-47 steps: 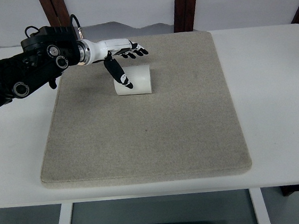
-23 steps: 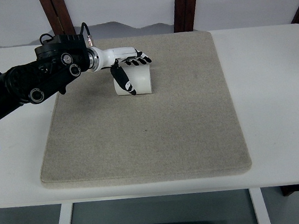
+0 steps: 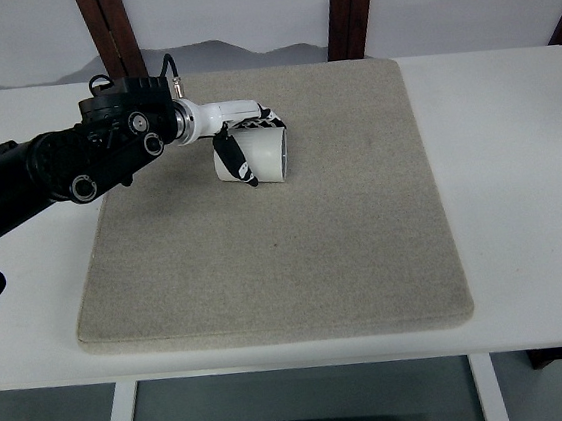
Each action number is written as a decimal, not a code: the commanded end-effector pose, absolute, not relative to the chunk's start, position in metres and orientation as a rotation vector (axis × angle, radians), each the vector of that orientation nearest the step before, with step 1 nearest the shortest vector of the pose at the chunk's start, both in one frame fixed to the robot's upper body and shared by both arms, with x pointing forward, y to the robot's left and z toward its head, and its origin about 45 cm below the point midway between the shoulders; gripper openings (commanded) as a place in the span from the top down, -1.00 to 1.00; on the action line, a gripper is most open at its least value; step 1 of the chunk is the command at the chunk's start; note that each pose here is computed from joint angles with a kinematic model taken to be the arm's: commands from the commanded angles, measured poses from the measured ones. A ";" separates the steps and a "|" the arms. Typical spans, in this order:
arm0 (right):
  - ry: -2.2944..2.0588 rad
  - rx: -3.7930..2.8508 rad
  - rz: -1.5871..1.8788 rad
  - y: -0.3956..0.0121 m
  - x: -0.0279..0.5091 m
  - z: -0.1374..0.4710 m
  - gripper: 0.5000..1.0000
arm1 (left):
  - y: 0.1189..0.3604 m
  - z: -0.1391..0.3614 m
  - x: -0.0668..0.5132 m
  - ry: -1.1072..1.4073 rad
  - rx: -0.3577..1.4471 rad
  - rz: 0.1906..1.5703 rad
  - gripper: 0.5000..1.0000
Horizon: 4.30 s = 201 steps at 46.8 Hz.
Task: Flip white cup upright
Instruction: 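Lift the cup with the left hand and rotate it opening-up, then lower the upright cup onto the board with the left hand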
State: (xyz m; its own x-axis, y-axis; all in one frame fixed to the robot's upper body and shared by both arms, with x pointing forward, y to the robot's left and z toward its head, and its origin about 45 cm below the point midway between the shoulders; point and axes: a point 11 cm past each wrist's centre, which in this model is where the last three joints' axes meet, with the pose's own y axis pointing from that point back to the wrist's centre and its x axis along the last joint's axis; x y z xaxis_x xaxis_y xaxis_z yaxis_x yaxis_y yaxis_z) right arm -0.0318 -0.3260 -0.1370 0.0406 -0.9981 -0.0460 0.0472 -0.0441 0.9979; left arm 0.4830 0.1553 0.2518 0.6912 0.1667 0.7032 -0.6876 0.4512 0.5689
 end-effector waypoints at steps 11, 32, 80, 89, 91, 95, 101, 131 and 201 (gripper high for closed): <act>-1.123 1.227 -1.233 -0.326 -0.032 -0.137 -0.81 | 0.156 0.251 0.484 -0.650 0.989 0.562 -0.29; -1.123 1.227 -1.233 -0.326 -0.032 -0.137 -0.81 | 0.153 0.259 0.487 -0.630 0.931 0.586 0.15; -1.123 1.227 -1.233 -0.326 -0.032 -0.137 -0.81 | 0.248 0.294 0.506 -0.076 0.133 0.896 0.15; -1.123 1.227 -1.233 -0.326 -0.032 -0.137 -0.81 | 0.272 0.283 0.502 0.004 -0.002 0.956 0.15; -1.123 1.227 -1.233 -0.326 -0.032 -0.137 -0.81 | 0.274 0.280 0.501 0.015 -0.019 0.959 0.15; -1.123 1.227 -1.233 -0.326 -0.032 -0.137 -0.81 | 0.280 0.277 0.499 0.030 -0.061 0.977 0.13; -1.123 1.227 -1.233 -0.326 -0.032 -0.137 -0.81 | 0.292 0.272 0.497 0.065 -0.133 1.027 0.12; -1.123 1.227 -1.233 -0.326 -0.032 -0.137 -0.81 | 0.295 0.250 0.482 0.021 -0.155 1.006 0.09; -1.122 1.228 -1.232 -0.326 -0.032 -0.137 -0.81 | 0.286 0.197 0.470 -0.023 0.122 0.987 -0.13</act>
State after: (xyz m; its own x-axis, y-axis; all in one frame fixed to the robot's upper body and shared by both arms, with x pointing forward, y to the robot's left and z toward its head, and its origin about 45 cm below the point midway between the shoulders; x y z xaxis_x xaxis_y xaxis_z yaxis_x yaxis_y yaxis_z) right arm -0.0318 -0.3260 -0.1370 0.0406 -0.9981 -0.0461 0.0472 -0.0441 0.9979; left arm 0.4706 0.2854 0.1979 0.5522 0.8303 0.0750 -0.8330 0.5457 0.0910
